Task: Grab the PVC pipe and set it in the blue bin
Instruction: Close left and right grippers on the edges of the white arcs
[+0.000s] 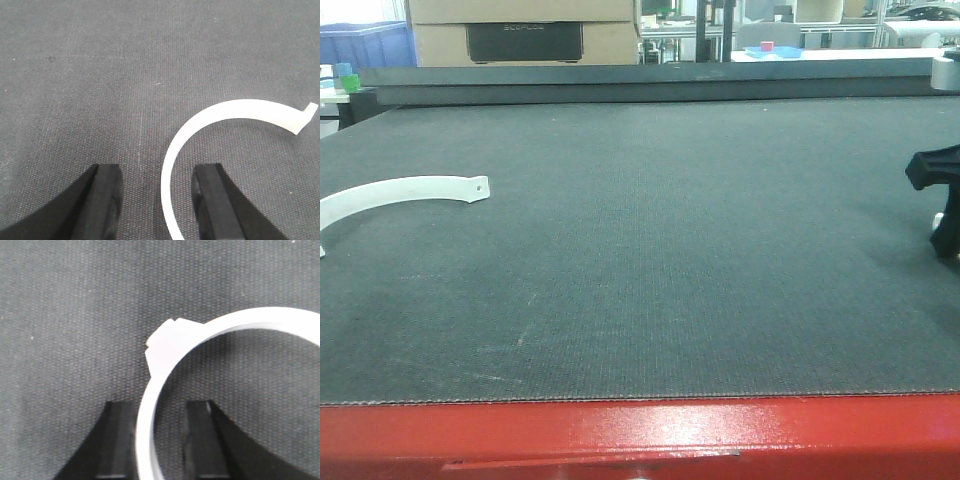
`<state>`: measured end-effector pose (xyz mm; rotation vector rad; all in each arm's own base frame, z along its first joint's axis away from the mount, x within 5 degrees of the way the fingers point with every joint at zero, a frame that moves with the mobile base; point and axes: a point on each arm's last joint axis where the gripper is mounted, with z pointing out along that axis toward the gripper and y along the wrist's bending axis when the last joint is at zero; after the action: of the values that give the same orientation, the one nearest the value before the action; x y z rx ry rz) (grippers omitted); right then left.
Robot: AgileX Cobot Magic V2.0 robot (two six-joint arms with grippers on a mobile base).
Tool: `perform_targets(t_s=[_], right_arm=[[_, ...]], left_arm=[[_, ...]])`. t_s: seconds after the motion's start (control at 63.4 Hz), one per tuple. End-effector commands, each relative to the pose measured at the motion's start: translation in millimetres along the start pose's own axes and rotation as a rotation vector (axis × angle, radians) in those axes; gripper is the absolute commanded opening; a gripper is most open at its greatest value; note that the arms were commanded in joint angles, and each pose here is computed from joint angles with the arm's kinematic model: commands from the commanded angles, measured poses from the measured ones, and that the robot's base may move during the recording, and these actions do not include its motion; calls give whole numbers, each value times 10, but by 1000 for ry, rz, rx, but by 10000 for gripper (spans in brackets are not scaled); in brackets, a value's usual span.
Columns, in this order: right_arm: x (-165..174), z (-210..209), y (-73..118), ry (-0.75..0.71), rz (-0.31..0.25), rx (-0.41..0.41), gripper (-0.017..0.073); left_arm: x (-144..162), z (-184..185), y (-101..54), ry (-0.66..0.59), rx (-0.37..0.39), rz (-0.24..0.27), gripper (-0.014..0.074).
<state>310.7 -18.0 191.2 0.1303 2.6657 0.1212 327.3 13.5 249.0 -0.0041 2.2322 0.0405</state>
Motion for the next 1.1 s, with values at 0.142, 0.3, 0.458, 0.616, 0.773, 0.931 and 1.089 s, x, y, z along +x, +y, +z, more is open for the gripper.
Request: perform_targets(t_s=[0.142, 0.3, 0.458, 0.616, 0.773, 0.931, 1.089], right_arm=[[18, 44, 1, 17, -9, 1, -98], [40, 26, 11, 41, -2, -9, -169], [18, -145, 39, 6, 2, -20, -169], [-21, -470, 77, -87, -8, -28, -169], [-37, -830, 122, -203, -9, -41, -169], [-21, -1134, 154, -305, -18, -47, -169], [17, -1354, 176, -371, -26, -51, -169]], left_arm=[[-33, -12, 16, -15, -3, -18, 256], [-28, -12, 16, -10, -3, -19, 256], [24, 43, 14, 30, -1, -19, 256], [109, 127, 10, 91, 1, -19, 256], [192, 254, 4, 129, 5, -38, 312], [283, 394, -4, 163, 9, -75, 393], [374, 520, -7, 193, 8, -82, 391]])
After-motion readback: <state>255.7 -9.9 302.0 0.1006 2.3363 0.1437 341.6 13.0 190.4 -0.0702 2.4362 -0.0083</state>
